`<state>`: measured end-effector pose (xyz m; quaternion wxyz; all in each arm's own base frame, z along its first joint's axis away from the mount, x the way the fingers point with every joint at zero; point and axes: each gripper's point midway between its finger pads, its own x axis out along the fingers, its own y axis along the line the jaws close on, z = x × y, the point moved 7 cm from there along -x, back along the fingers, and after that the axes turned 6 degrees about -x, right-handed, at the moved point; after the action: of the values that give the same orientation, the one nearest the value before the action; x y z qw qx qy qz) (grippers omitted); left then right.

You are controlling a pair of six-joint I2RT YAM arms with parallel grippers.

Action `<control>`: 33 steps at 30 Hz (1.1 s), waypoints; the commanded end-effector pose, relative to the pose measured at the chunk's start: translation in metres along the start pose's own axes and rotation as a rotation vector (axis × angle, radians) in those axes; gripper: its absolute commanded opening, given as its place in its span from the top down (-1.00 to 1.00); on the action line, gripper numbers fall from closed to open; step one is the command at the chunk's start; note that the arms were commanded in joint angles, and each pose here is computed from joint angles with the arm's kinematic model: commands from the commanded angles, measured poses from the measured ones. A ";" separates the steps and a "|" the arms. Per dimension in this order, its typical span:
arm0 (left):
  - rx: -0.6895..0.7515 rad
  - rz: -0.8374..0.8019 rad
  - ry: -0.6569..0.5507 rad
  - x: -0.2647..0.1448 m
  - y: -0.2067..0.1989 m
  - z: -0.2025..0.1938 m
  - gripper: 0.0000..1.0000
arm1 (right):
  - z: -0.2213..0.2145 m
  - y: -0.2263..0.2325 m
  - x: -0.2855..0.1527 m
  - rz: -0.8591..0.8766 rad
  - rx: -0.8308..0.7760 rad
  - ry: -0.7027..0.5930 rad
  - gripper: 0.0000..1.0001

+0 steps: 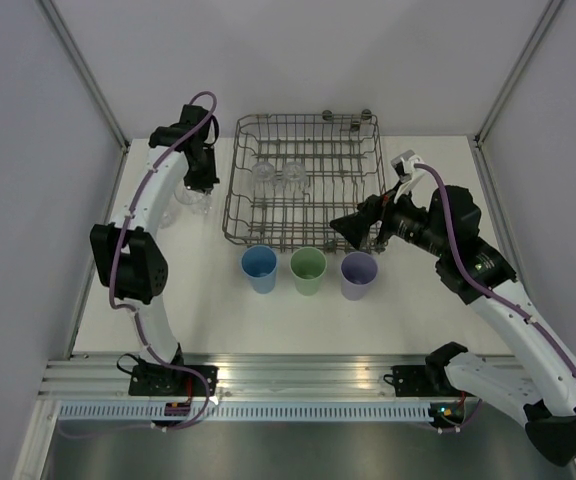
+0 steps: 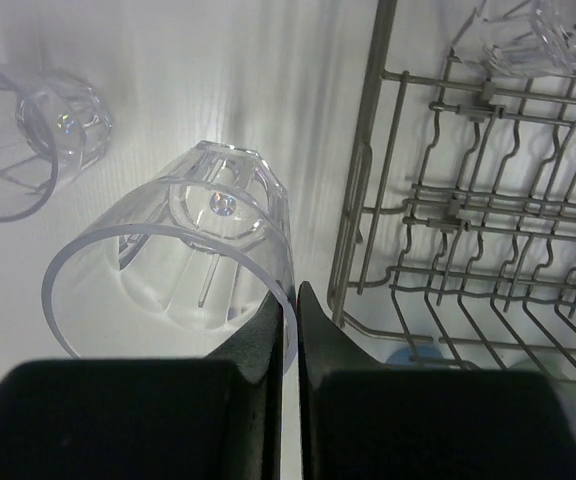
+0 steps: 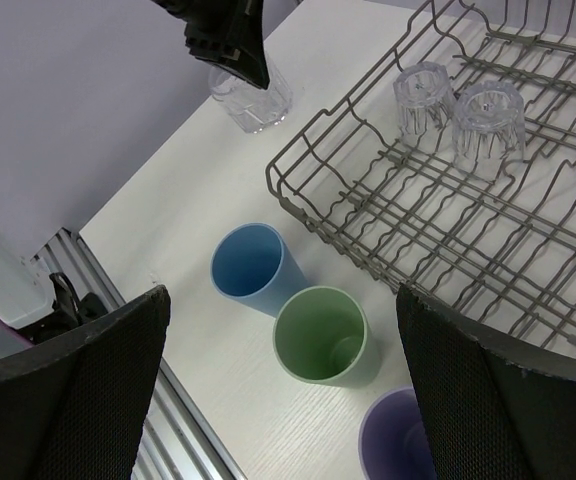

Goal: Unload the cups from the dish rack

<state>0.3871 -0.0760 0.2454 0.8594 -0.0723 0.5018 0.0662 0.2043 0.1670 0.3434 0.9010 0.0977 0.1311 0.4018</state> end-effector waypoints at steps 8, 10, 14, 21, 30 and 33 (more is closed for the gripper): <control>0.057 0.000 0.108 0.046 0.018 0.011 0.95 | -0.002 0.004 -0.001 0.045 -0.005 -0.016 -0.96; 0.064 0.013 0.139 0.060 0.020 0.007 0.95 | -0.003 0.004 0.000 0.048 -0.005 -0.013 -0.96; 0.068 0.026 0.179 0.078 0.024 0.002 0.95 | -0.004 0.003 0.000 0.048 -0.005 -0.020 -0.96; 0.079 0.026 0.191 0.089 0.029 0.000 0.95 | -0.005 0.004 -0.001 0.048 -0.008 -0.020 -0.96; 0.090 0.027 0.194 0.098 0.030 0.003 0.95 | -0.006 0.004 0.000 0.052 -0.008 -0.019 -0.96; 0.089 0.020 0.191 0.101 0.028 0.006 0.95 | -0.006 0.004 -0.001 0.053 -0.007 -0.022 -0.96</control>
<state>0.4217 -0.0443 0.1494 0.7904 -0.0468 0.6077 0.0620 0.2019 0.1690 0.3315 0.8942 0.0996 0.1391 0.4137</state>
